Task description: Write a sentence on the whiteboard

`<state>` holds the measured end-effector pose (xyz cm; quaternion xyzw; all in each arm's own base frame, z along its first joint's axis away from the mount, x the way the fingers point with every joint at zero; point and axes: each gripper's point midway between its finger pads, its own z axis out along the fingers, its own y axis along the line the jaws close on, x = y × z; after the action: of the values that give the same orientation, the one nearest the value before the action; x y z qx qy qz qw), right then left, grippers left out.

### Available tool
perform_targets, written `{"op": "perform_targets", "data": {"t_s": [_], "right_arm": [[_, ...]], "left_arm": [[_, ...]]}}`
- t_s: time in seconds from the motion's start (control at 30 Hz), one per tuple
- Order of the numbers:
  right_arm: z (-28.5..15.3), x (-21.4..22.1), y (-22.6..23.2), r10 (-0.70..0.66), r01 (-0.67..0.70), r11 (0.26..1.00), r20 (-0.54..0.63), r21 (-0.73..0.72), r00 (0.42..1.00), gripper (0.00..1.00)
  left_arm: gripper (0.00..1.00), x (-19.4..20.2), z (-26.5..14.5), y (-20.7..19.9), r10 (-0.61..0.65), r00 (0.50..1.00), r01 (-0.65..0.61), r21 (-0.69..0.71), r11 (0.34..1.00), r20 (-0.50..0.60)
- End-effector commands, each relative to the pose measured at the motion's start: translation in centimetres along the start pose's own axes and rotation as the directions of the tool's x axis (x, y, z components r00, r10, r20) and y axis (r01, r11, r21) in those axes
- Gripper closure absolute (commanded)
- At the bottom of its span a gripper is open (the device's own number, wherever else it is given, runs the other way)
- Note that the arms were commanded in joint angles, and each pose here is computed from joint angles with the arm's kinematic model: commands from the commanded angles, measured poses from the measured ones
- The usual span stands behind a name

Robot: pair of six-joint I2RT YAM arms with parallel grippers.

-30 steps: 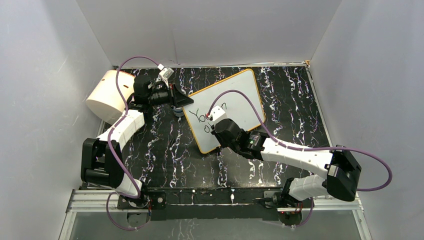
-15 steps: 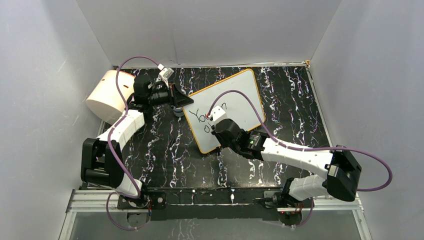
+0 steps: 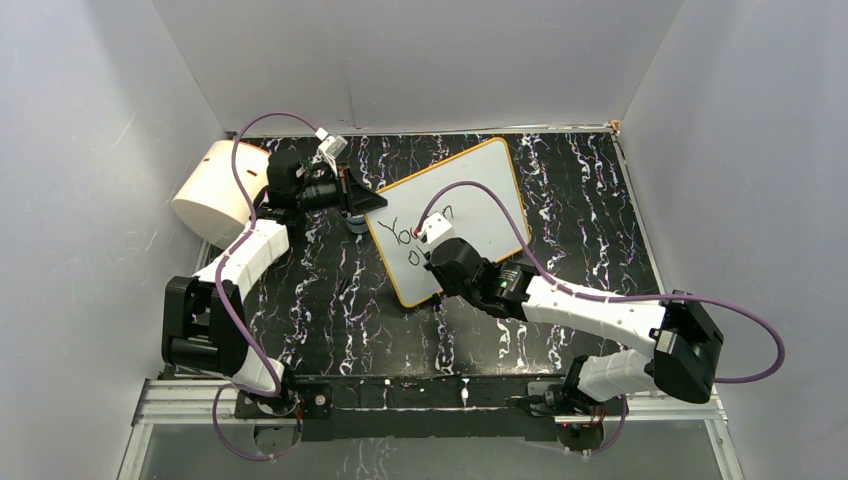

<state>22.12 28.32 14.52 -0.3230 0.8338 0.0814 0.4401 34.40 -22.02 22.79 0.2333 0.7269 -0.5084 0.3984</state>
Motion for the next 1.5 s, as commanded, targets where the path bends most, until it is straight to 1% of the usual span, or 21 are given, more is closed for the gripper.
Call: {"op": "perform_targets", "data": {"t_s": [0.0, 0.4, 1.33, 1.47], "right_arm": [[0.2, -1.6, -0.7, 0.026, -0.027, 1.0, 0.055, 0.016, 0.998, 1.0], [-0.2, -4.3, -2.0, 0.02, -0.024, 0.999, 0.119, 0.036, 0.993, 1.0], [-0.9, -7.8, -2.9, 0.049, -0.058, 0.998, 0.226, 0.035, 0.973, 1.0], [-0.8, -7.7, -2.7, 0.049, -0.056, 0.998, 0.219, 0.027, 0.975, 1.0]], "left_arm": [[1.0, 3.7, 0.5, -0.5, -0.074, 0.992, 0.076, 0.021, 0.997, -0.102], [1.0, 3.7, 0.5, -0.5, -0.074, 0.992, 0.077, 0.022, 0.997, -0.103], [1.0, 3.7, 0.5, -0.5, -0.075, 0.992, 0.078, 0.023, 0.997, -0.103], [1.0, 3.7, 0.5, -0.6, -0.075, 0.992, 0.078, 0.024, 0.997, -0.103]]}}
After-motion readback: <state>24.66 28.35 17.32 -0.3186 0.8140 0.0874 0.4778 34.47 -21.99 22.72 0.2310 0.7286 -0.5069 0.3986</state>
